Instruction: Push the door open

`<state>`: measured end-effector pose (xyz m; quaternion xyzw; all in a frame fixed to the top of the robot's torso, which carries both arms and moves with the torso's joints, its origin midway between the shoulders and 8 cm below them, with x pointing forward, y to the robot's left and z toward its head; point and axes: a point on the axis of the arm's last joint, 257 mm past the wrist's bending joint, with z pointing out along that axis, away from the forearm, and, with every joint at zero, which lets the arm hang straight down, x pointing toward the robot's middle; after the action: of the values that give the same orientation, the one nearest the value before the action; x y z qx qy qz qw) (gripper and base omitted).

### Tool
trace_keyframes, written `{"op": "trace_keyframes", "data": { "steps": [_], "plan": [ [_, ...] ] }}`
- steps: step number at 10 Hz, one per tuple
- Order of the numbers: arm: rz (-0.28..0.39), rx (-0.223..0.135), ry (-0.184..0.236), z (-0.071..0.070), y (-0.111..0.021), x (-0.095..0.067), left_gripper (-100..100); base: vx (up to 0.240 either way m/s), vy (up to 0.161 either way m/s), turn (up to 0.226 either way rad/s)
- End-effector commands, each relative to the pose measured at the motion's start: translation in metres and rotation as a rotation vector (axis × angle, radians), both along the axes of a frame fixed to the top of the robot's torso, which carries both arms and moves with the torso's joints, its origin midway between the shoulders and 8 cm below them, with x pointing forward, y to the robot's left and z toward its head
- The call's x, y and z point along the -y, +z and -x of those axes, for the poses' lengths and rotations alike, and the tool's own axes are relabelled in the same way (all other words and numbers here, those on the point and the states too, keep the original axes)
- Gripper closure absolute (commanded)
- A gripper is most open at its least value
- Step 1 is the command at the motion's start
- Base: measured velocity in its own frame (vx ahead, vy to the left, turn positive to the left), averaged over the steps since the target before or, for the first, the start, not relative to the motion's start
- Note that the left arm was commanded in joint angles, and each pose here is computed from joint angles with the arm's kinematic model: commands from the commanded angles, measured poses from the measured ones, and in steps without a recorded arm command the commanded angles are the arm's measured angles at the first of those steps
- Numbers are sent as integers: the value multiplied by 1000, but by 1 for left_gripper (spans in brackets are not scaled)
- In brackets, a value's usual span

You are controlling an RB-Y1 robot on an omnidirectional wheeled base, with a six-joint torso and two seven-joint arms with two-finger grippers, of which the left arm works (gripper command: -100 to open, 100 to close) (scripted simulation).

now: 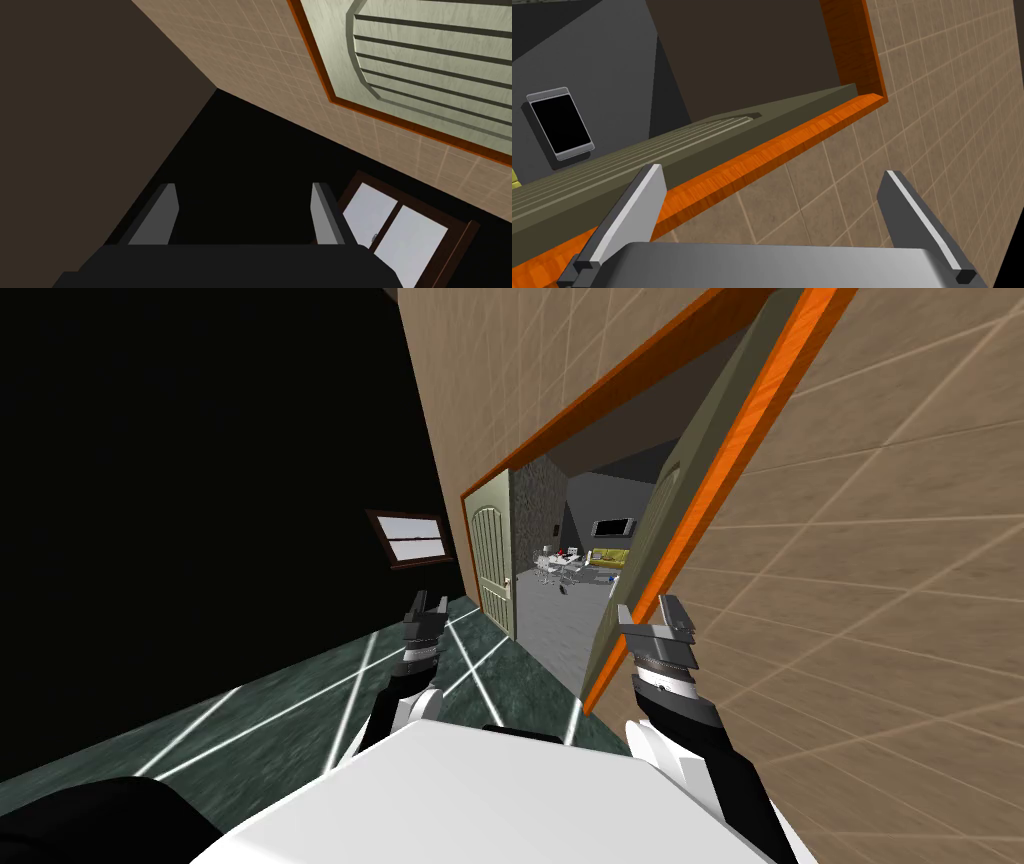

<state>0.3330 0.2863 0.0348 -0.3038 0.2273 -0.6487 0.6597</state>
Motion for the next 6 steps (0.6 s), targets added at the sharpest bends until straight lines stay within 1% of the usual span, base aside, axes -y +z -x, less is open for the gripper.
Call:
{"op": "trace_keyframes", "data": {
  "steps": [1, 2, 3, 5, 6],
  "plan": [
    [2, -25, -16, -9, -10, 4, -100, 156, 30, -60],
    [2, -32, -20, -12, -13, 6, -100, 99, 74, -93],
    [3, -49, -31, -18, -20, 9, -100, 82, 84, -72],
    [5, -94, -58, -35, -38, 17, -100, 124, 86, -99],
    [5, -94, -58, -35, -38, 17, -100, 101, 77, -50]
  ]
}}
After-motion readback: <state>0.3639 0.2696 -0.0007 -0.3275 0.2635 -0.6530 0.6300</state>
